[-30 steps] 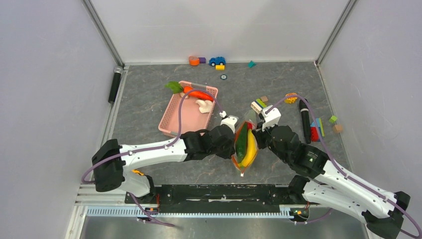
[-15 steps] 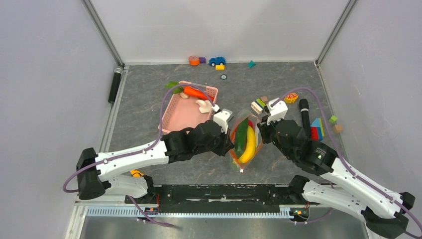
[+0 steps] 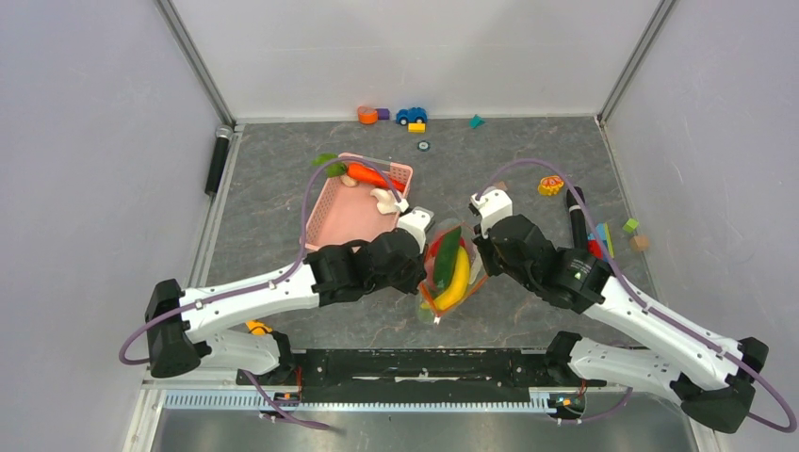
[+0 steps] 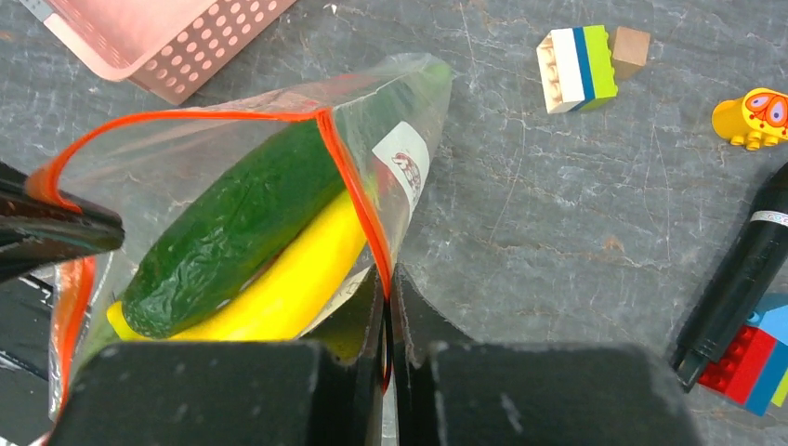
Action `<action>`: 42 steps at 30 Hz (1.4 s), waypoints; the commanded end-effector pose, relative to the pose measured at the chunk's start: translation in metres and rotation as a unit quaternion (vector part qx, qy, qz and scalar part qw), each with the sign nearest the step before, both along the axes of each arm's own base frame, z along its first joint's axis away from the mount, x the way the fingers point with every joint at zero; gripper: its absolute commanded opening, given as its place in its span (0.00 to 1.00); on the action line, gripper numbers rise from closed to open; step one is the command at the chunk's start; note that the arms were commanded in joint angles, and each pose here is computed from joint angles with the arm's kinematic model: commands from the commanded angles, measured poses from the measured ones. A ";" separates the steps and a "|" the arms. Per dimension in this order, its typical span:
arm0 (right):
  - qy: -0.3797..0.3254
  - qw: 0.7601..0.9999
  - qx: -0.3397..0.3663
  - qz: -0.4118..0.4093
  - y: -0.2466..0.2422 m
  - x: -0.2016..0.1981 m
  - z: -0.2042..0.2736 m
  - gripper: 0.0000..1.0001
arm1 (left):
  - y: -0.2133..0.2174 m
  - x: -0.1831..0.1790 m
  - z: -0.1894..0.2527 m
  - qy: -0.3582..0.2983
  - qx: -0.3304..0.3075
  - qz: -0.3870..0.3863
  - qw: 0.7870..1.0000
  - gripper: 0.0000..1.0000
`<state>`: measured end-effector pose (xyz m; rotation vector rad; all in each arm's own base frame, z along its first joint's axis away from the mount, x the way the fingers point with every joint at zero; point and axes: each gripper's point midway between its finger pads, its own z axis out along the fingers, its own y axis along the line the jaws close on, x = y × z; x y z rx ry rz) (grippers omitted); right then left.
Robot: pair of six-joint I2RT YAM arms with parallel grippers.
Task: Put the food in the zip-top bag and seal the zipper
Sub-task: Adjust the zipper food storage bag at the center of the board.
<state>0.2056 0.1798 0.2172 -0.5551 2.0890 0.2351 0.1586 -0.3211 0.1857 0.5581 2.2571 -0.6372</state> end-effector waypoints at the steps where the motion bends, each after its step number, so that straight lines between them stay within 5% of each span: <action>1: -0.004 1.000 0.002 0.011 0.003 0.000 0.031 0.07 | 0.011 0.024 0.048 -0.052 -0.013 0.031 0.998 0.02; 8: -0.023 0.984 0.101 0.147 0.044 -0.027 0.084 0.08 | 0.016 0.040 0.129 -0.146 -0.070 0.032 0.986 0.02; 12: -0.022 0.988 0.094 0.123 0.036 -0.024 0.071 0.08 | 0.020 0.051 0.145 -0.177 -0.081 0.051 0.980 0.02; 22: -0.010 0.998 0.038 0.052 0.012 -0.011 0.048 0.08 | 0.023 0.046 0.068 -0.111 0.021 0.027 0.993 0.02; 30: -0.031 0.996 0.044 0.070 0.022 -0.006 0.052 0.07 | 0.011 0.035 0.033 -0.072 0.028 -0.005 0.997 0.05; 32: -0.038 0.996 0.045 0.072 0.023 -0.004 0.053 0.06 | 0.008 0.035 0.032 -0.070 0.024 -0.005 0.997 0.16; 37: -0.043 0.995 0.050 0.072 0.024 -0.003 0.053 0.06 | -0.005 0.029 0.040 -0.063 -0.007 -0.032 0.997 0.74; 42: -0.042 0.995 0.051 0.076 0.026 -0.003 0.052 0.06 | -0.013 0.035 0.050 -0.075 -0.029 -0.023 0.997 0.89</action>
